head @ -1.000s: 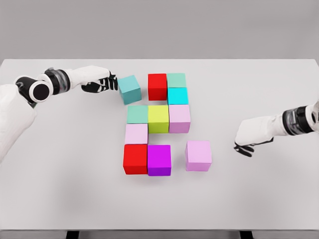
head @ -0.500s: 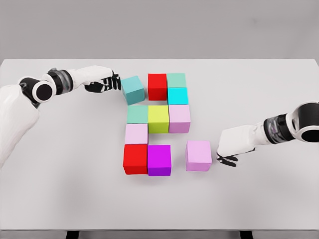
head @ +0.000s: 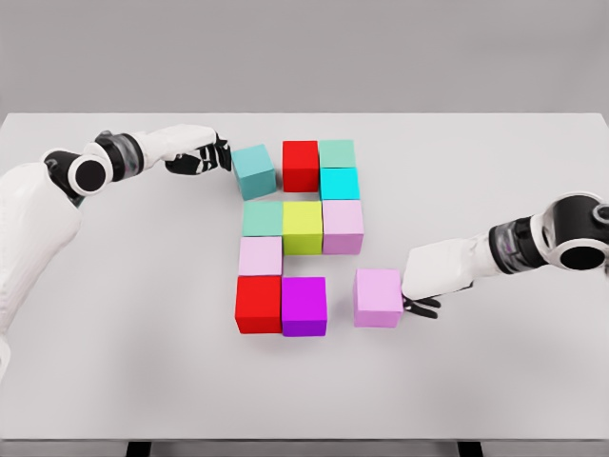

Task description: Assemble the squares on the desktop into the number 2

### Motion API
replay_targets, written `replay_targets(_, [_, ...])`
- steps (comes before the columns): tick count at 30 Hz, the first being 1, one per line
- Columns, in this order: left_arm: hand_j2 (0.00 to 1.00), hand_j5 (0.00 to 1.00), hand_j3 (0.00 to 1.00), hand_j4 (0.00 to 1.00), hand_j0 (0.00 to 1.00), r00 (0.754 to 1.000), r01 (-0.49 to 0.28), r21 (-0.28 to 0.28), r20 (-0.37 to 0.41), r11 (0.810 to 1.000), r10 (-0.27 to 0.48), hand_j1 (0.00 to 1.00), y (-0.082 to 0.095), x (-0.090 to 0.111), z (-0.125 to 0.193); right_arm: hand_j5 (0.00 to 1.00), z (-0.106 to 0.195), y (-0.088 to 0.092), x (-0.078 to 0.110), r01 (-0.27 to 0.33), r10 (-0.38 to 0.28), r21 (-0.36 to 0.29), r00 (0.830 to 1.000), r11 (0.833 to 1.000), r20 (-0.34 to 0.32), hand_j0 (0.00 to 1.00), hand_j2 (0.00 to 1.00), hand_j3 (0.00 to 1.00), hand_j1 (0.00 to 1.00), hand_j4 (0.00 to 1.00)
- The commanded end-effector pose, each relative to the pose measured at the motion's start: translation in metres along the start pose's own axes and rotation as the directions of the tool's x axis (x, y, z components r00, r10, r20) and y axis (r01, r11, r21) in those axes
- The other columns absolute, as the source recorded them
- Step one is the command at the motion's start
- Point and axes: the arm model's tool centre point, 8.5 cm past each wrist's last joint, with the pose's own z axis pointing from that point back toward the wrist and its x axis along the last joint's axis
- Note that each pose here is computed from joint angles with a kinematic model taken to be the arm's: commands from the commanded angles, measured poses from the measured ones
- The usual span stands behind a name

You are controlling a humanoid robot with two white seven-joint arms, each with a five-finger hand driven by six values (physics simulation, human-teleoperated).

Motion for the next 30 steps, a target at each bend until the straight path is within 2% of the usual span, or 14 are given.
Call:
replay_targets(1, [0.48, 0.48, 0.48, 0.48, 0.48, 1.0, 0.019, -0.01, 0.004, 1.0, -0.019, 0.48, -0.003, 0.002, -0.002, 0.13, -0.001, -0.001, 0.0, 0.002, -0.002, -0.004, 1.0, 1.0, 0.002, 0.13, 0.13, 0.13, 0.13, 0.13])
replay_targets(17, [0.48, 0.48, 0.48, 0.48, 0.48, 1.0, 0.02, 0.005, 0.015, 1.0, -0.02, 0.48, 0.001, 0.005, -0.003, 0.13, -0.006, -0.007, 0.005, -0.012, 0.012, -0.014, 1.0, 1.0, 0.022, 0.13, 0.13, 0.13, 0.13, 0.13])
replay_targets(30, [0.49, 0.49, 0.49, 0.49, 0.49, 0.999, 0.022, 0.021, 0.031, 1.0, -0.023, 0.49, 0.002, 0.013, -0.008, 0.13, -0.003, -0.001, -0.005, 0.012, -0.013, -0.002, 1.0, 1.0, -0.007, 0.13, 0.13, 0.13, 0.13, 0.13])
